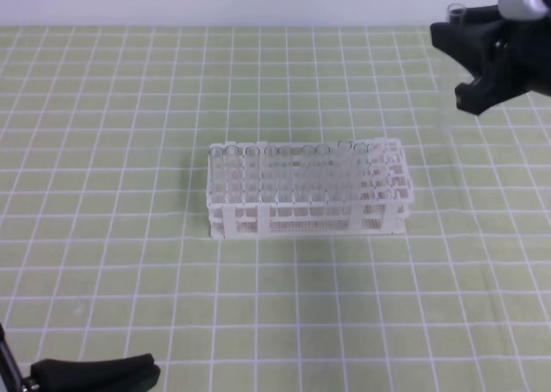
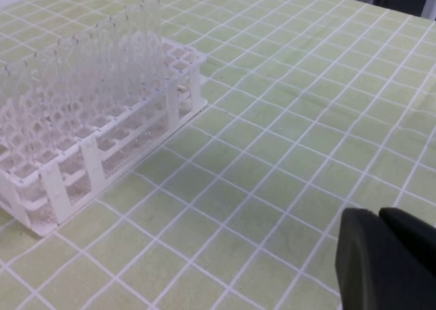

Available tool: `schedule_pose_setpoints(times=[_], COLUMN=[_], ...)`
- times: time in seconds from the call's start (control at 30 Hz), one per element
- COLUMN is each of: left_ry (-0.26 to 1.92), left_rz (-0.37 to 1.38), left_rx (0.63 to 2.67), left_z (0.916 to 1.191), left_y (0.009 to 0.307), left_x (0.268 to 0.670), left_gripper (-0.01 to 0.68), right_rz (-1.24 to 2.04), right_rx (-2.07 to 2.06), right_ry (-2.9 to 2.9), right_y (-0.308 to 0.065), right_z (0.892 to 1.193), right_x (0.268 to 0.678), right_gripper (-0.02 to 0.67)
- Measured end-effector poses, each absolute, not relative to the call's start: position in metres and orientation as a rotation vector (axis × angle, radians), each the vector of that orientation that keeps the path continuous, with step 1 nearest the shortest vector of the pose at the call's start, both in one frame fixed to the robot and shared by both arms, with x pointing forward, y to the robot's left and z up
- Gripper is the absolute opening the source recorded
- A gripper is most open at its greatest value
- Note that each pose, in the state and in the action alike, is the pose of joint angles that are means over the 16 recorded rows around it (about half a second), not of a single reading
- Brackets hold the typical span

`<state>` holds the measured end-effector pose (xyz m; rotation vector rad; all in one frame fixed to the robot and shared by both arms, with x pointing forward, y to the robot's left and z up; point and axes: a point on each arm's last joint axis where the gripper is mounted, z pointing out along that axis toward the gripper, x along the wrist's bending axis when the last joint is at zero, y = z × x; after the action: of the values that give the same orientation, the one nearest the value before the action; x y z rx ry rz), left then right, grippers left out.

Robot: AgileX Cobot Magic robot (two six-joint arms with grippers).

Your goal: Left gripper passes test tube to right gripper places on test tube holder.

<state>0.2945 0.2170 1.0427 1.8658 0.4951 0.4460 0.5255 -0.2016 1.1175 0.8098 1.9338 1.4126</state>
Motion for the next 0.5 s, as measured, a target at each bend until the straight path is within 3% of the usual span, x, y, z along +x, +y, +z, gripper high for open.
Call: schedule_pose_setpoints(times=[0.5], left_ry=[0.498], left_rz=[0.444], left_rx=[1.866], left_z=[1.043], left_y=[0.218], left_x=[0.294], left_gripper=[0.000], right_rz=[1.380], right_rx=[1.257], right_ry=[1.610], right_y=[-0.186], right_z=[1.122], right_x=[0.525], right_gripper=[0.102])
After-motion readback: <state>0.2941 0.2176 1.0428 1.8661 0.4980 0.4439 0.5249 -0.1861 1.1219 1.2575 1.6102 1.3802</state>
